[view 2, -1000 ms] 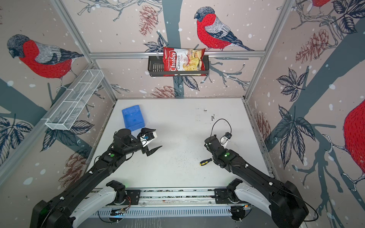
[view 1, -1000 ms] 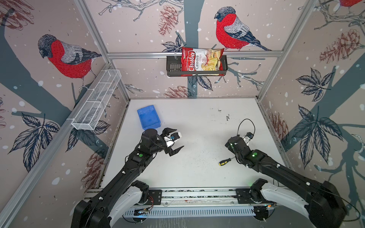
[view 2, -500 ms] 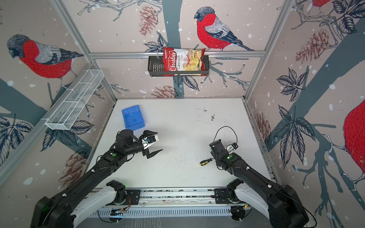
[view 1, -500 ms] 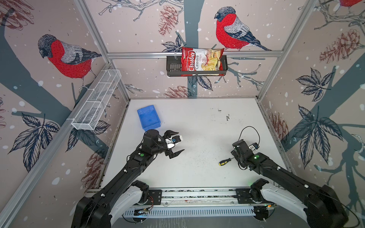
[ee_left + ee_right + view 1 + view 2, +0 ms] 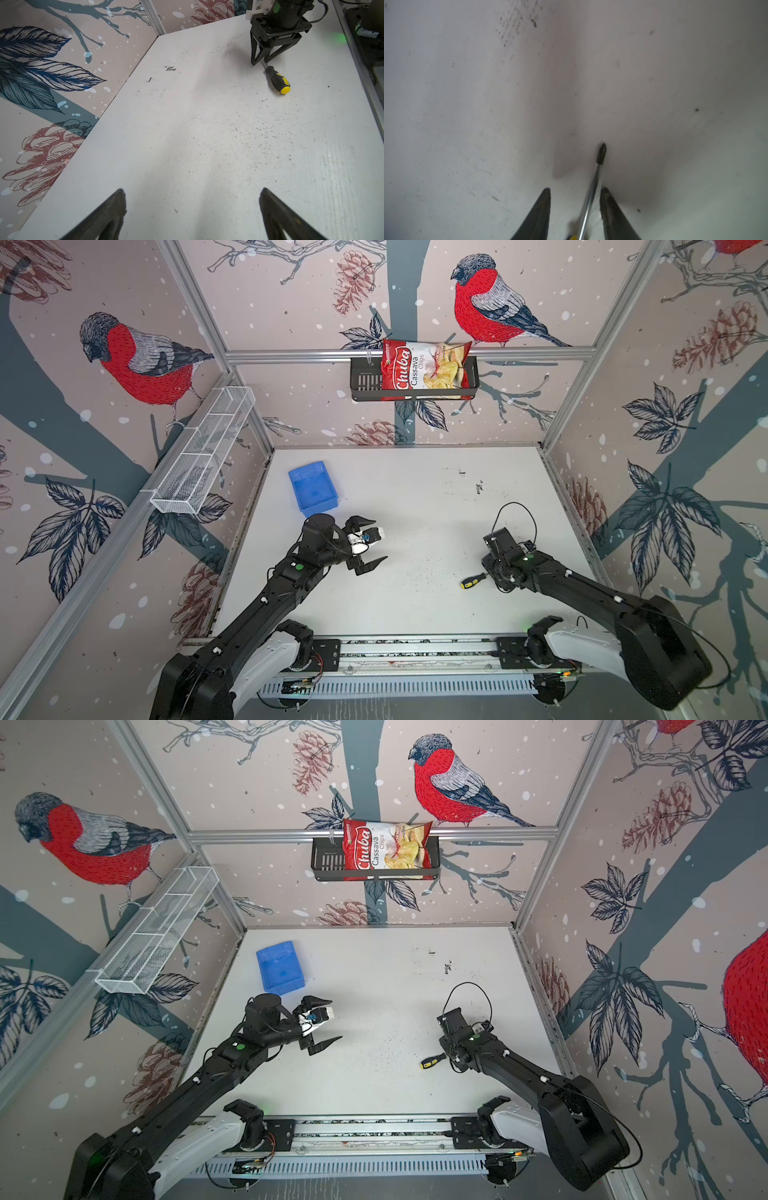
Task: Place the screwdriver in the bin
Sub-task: 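Close the right gripper on the screwdriver shaft and lift it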
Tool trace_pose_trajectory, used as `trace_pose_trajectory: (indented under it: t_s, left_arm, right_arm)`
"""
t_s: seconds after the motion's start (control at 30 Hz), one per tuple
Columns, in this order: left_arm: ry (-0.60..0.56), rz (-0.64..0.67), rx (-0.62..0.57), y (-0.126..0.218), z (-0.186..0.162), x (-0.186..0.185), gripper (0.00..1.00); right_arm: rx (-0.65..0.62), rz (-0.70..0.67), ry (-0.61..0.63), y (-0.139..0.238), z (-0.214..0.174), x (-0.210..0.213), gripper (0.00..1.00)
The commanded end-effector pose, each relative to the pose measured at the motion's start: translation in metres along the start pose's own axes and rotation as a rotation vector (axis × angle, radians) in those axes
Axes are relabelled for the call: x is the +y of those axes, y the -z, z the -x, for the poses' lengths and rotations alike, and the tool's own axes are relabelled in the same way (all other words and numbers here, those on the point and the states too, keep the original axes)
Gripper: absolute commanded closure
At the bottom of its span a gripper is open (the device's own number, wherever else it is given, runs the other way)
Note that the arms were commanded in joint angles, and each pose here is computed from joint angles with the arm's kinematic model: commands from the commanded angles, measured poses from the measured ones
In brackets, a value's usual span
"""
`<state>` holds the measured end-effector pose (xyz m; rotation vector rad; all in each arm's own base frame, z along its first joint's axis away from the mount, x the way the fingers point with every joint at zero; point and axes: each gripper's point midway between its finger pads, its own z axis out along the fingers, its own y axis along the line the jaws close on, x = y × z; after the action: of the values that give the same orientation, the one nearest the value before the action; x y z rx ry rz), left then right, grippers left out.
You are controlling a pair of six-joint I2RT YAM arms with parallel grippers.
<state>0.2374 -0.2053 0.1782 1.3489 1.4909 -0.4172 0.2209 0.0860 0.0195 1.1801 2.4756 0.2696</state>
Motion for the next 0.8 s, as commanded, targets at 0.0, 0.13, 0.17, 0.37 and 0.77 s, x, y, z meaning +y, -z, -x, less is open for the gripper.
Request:
trace_pose_trajectory:
  t_s: [0.0, 0.13, 0.17, 0.37, 0.77]
  left_arm:
    - [-0.004, -0.001, 0.017, 0.000, -0.005, -0.001, 0.01]
    - [-0.003, -0.002, 0.017, -0.001, -0.005, -0.001, 0.02]
    - [-0.005, -0.003, 0.017, -0.001, -0.005, -0.001, 0.02]
    - [-0.006, -0.001, 0.024, -0.001, -0.006, -0.001, 0.01]
    - [-0.013, 0.022, 0.037, 0.002, -0.009, 0.000, 0.02]
  right_arm:
    - [0.074, -0.027, 0.010, -0.003, -0.013, -0.004, 0.62]
    - [0.094, -0.026, 0.027, -0.004, -0.015, 0.001, 0.69]
    - [0.094, -0.019, 0.038, -0.003, -0.014, 0.004, 0.70]
    - [0.101, -0.006, 0.170, -0.010, -0.008, 0.018, 0.72]
    - [0.164, -0.154, 0.370, -0.023, -0.019, 0.017, 0.83]
